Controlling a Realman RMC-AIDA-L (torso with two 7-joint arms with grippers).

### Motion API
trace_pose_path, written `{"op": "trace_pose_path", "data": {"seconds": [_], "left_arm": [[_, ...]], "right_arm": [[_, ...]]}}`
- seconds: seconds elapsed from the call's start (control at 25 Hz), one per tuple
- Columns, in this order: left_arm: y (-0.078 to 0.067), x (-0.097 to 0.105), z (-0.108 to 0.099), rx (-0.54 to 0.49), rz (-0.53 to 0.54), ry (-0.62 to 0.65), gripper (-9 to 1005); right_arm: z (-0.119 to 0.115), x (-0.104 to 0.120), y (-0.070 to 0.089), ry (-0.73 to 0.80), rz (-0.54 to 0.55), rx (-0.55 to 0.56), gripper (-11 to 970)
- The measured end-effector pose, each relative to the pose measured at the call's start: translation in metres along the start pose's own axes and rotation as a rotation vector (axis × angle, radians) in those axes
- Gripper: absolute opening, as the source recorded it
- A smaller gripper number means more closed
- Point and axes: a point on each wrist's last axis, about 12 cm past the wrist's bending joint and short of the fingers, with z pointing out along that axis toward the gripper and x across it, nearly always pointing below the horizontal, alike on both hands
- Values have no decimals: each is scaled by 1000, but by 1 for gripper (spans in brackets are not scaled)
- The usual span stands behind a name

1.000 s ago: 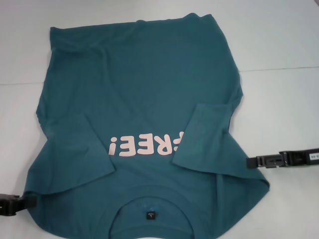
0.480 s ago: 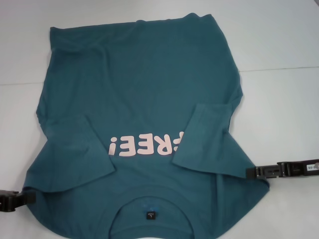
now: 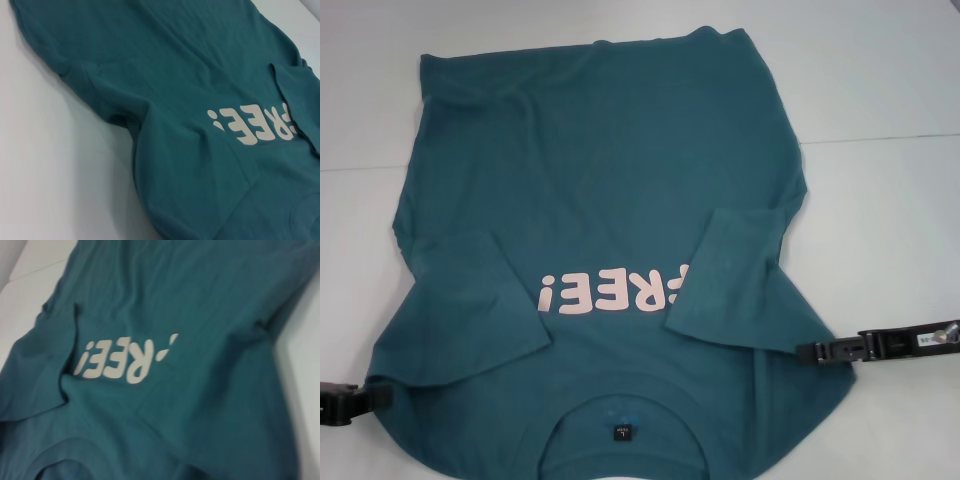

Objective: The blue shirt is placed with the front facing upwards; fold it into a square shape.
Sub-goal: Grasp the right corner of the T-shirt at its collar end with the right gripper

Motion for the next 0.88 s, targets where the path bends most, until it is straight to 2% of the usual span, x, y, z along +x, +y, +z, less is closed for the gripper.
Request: {"op": "trace_pose_path", "data": {"seconds": [0.52,0.88], "left_arm": [[-1,-4,3,1,11,-1,18],[-1,-6,5,-4,14,-5,17]], "right_arm": [[11,-8,27,56,-76,-135,941],[2,-4,10,26,-31,-59,939]]}}
